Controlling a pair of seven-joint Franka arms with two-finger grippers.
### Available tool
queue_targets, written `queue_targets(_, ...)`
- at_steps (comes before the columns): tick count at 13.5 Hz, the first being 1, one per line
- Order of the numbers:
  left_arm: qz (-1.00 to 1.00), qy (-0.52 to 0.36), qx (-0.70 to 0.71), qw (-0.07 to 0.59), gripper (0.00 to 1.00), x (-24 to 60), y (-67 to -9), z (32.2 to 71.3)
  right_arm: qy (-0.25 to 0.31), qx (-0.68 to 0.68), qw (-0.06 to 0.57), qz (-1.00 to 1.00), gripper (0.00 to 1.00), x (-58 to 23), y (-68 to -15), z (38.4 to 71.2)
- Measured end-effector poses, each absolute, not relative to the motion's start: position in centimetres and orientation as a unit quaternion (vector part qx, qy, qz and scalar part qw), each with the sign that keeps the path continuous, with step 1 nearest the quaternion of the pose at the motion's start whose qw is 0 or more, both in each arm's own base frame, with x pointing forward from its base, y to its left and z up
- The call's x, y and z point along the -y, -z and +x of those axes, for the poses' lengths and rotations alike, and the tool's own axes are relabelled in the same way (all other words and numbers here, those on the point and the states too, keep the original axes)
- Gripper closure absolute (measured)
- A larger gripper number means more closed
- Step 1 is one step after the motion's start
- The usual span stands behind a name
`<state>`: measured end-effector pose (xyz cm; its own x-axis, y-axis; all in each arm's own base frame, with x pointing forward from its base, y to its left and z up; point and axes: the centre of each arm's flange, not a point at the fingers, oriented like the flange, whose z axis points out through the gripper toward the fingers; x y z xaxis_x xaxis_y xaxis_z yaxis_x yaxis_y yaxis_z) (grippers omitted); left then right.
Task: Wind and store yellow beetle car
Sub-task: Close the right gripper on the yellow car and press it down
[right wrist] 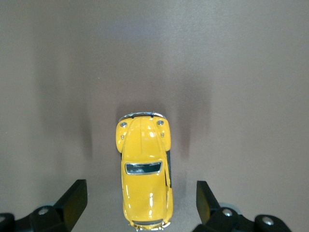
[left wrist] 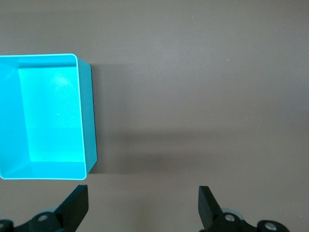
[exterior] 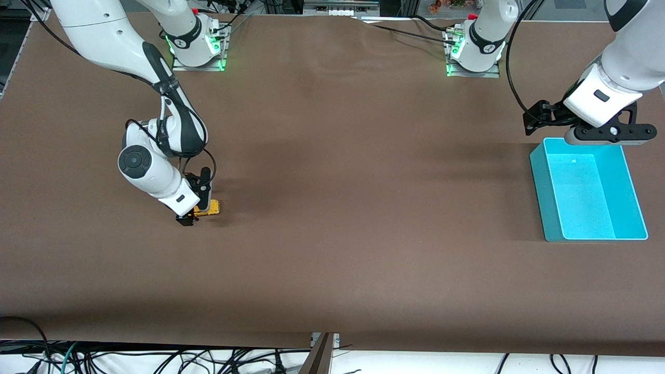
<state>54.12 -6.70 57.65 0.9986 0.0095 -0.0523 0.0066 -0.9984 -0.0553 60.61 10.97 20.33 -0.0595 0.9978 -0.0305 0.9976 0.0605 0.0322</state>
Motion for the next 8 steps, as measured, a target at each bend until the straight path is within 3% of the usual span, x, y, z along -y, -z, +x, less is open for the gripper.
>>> queue_targets(4,-0.999,-0.027,0.005,0.028,0.00,6.64,-57.64,54.12,-0.002,-0.740,0.023,0.672,0.03,-10.53,-20.22,60.59)
queue_targets(8,-0.999,-0.027,0.005,0.028,0.00,6.64,-57.63,54.11,-0.002,-0.743,0.023,0.669,0.48,-10.35,-20.23,60.63)
